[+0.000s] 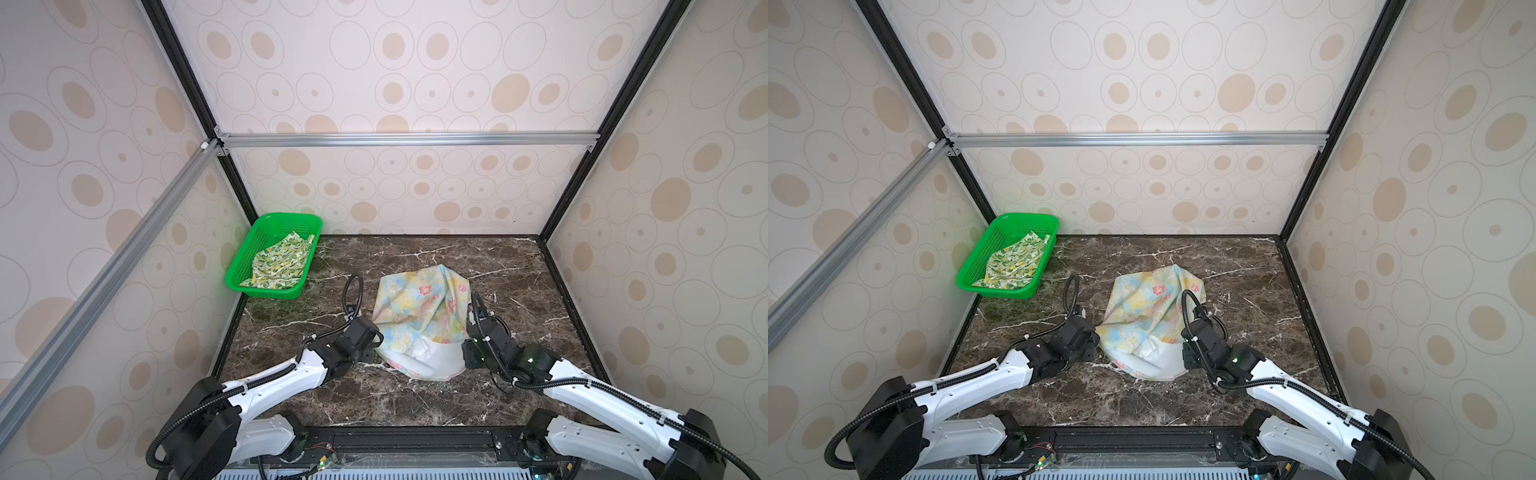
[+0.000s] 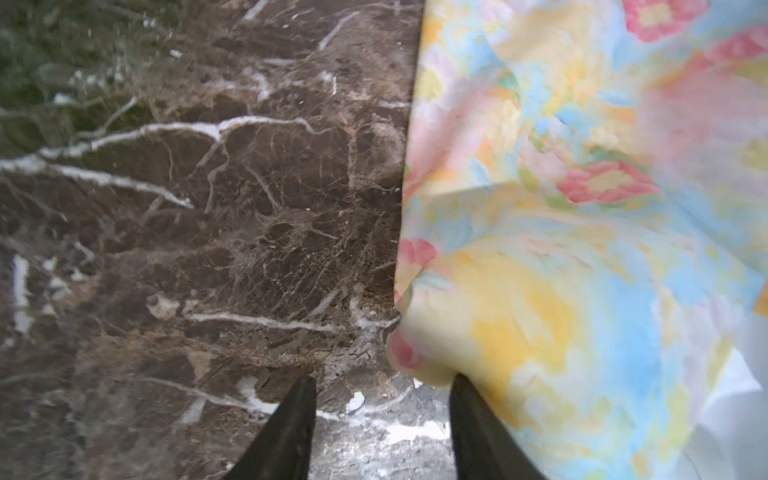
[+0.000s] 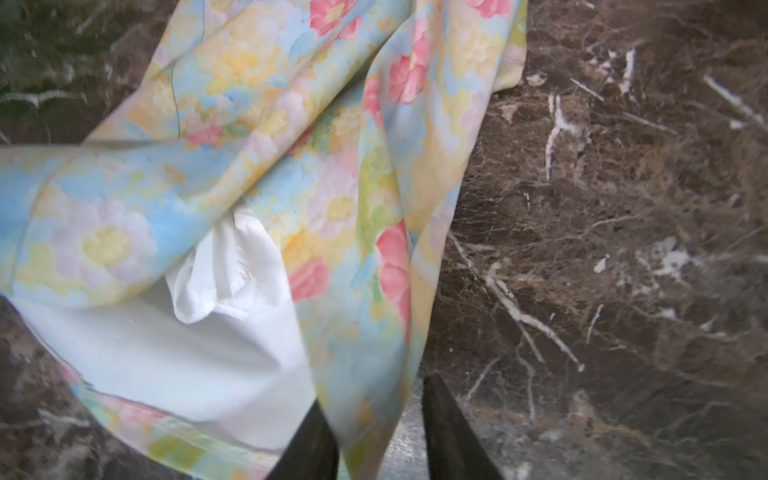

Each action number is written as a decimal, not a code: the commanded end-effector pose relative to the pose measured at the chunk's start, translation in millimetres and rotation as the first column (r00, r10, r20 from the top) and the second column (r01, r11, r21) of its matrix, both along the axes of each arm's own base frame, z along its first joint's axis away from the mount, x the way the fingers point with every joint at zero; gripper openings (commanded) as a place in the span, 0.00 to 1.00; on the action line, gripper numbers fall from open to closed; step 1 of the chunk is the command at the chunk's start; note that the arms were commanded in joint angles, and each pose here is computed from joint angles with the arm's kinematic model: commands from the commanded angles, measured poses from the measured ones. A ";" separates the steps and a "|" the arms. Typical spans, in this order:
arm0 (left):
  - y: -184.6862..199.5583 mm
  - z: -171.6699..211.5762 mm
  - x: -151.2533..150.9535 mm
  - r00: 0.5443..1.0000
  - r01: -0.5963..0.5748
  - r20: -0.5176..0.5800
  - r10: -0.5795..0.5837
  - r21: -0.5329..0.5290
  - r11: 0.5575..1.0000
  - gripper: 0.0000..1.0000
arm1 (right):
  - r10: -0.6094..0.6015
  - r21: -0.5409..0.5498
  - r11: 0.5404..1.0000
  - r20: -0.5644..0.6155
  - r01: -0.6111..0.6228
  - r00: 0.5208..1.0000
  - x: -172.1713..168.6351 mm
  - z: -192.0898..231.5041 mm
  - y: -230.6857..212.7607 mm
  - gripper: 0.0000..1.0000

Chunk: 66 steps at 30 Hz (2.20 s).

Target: Fold and stack the skirts

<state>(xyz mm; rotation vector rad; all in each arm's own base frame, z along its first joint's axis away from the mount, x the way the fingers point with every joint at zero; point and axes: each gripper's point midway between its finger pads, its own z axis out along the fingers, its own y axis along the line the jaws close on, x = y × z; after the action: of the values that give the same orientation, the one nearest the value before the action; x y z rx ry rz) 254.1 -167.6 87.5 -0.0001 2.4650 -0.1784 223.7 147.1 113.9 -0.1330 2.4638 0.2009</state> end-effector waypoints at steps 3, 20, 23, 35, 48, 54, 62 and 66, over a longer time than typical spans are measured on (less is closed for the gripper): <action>-40.5 49.8 8.6 0.987 0.130 0.093 -0.131 0.011 0.991 0.66 | -0.016 -0.078 0.997 -0.030 0.014 0.999 3.5 -15.7 -3.0 0.43; -138.7 -6.9 2.4 0.924 0.381 -0.069 -0.377 0.067 0.922 0.72 | 0.031 0.003 1.000 -0.109 -0.030 0.994 0.2 -42.2 21.4 0.57; -136.8 -16.0 4.4 0.929 0.369 -0.081 -0.362 0.090 0.925 0.70 | 0.026 -0.003 1.000 -0.127 -0.027 0.992 2.2 -49.5 24.4 0.57; -114.2 -17.0 18.2 0.959 0.282 -0.051 -0.277 0.193 0.940 0.00 | -0.023 -0.106 0.994 -0.169 0.005 0.985 16.1 -69.5 25.2 0.00; -33.2 69.6 57.9 0.986 0.077 0.134 -0.097 0.149 0.986 0.00 | -0.010 -0.113 0.993 0.098 0.022 0.995 34.9 38.2 2.2 0.00; 9.2 113.5 70.4 0.973 -0.008 0.232 -0.014 0.097 0.995 0.00 | -0.038 -0.065 0.997 0.184 0.051 0.982 45.7 78.5 -15.7 0.00; 45.0 152.5 84.2 0.943 -0.105 0.322 0.079 0.063 0.992 0.00 | -0.098 0.027 0.995 0.237 0.094 0.967 62.4 111.7 -37.5 0.00; 56.0 185.1 99.7 0.915 -0.135 0.387 0.119 0.015 0.991 0.00 | -0.127 0.083 0.991 0.277 0.108 0.953 76.8 138.9 -47.0 0.00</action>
<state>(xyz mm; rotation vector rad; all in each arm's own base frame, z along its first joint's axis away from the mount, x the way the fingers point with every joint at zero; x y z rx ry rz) 341.4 -120.0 225.5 -0.0641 2.1777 -0.0422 291.6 102.1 220.5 0.0107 2.2433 0.1471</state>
